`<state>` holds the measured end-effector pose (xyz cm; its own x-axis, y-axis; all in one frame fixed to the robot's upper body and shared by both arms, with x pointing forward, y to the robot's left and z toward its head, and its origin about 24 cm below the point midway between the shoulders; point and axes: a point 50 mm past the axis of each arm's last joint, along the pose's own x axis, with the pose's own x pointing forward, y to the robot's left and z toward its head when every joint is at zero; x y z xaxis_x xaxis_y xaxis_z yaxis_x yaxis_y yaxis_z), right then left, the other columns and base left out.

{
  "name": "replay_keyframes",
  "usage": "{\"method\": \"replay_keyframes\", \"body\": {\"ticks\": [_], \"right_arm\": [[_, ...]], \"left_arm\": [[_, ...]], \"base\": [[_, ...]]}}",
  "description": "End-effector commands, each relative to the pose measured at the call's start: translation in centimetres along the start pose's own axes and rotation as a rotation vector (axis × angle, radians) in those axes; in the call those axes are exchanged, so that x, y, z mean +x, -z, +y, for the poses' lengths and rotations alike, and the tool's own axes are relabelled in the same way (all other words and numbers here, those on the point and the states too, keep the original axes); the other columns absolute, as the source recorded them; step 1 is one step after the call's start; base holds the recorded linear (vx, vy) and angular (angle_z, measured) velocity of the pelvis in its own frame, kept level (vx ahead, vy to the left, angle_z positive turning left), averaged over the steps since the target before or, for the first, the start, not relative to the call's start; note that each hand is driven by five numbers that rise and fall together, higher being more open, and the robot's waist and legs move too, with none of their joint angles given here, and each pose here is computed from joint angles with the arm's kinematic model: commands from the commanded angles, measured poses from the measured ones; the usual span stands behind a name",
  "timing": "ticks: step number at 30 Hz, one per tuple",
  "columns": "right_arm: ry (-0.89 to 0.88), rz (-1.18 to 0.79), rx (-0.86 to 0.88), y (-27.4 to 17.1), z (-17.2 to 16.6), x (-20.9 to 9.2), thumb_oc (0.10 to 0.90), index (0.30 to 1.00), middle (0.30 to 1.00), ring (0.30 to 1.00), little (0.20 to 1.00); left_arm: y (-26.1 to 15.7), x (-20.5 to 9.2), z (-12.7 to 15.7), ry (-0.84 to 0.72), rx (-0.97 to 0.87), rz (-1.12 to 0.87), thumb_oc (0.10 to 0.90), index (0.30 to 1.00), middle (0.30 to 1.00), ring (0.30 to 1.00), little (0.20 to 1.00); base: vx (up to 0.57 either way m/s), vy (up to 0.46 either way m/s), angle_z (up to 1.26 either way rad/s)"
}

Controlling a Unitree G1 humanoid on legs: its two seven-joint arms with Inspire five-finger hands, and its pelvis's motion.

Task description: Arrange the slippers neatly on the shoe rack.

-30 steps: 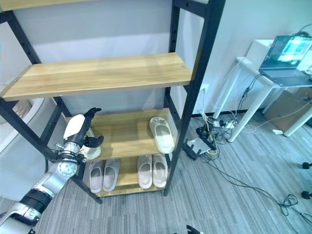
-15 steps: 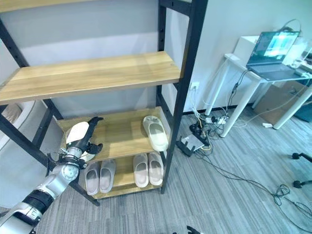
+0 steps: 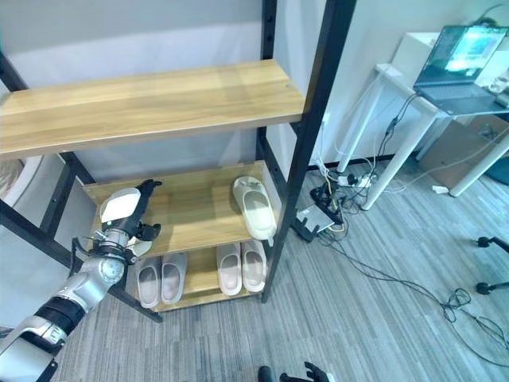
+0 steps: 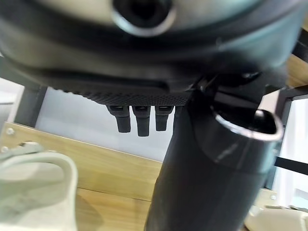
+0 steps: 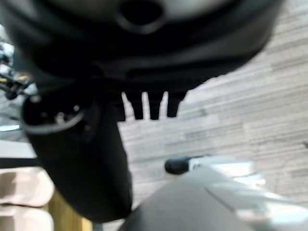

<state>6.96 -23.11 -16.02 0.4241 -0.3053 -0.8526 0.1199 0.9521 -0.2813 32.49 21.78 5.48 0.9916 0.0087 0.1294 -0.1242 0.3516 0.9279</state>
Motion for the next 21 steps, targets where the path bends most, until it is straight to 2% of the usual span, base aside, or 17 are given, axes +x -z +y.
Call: {"method": "replay_keyframes", "body": {"ticks": [1,12,21], "right_arm": [[0.03,-0.008,-0.057,0.3,-1.2,-0.1,0.8,0.9,0.9,0.9,0.9],[0.028,-0.025,-0.079,-0.1,-1.4,0.0,0.8,0.9,0.9,0.9,0.9],[0.034,-0.056,-0.099,-1.3,-1.6,0.4,0.8,0.9,0.9,0.9,0.9]], "left_arm": [[-1.1,4.8,9.4,-0.376,0.013,-0.033,0.8,0.9,0.9,0.9,0.9],[0.6,4.8,11.9,-0.446,0.051,0.024,0.8,0.9,0.9,0.9,0.9],[-0.4,6.0,12.9,-0.457,0.059,0.01,0.8,0.9,0.9,0.9,0.9]], "base": [[0.04,-0.002,0.02],[0.02,-0.001,0.0],[0.0,0.001,0.0]]}}
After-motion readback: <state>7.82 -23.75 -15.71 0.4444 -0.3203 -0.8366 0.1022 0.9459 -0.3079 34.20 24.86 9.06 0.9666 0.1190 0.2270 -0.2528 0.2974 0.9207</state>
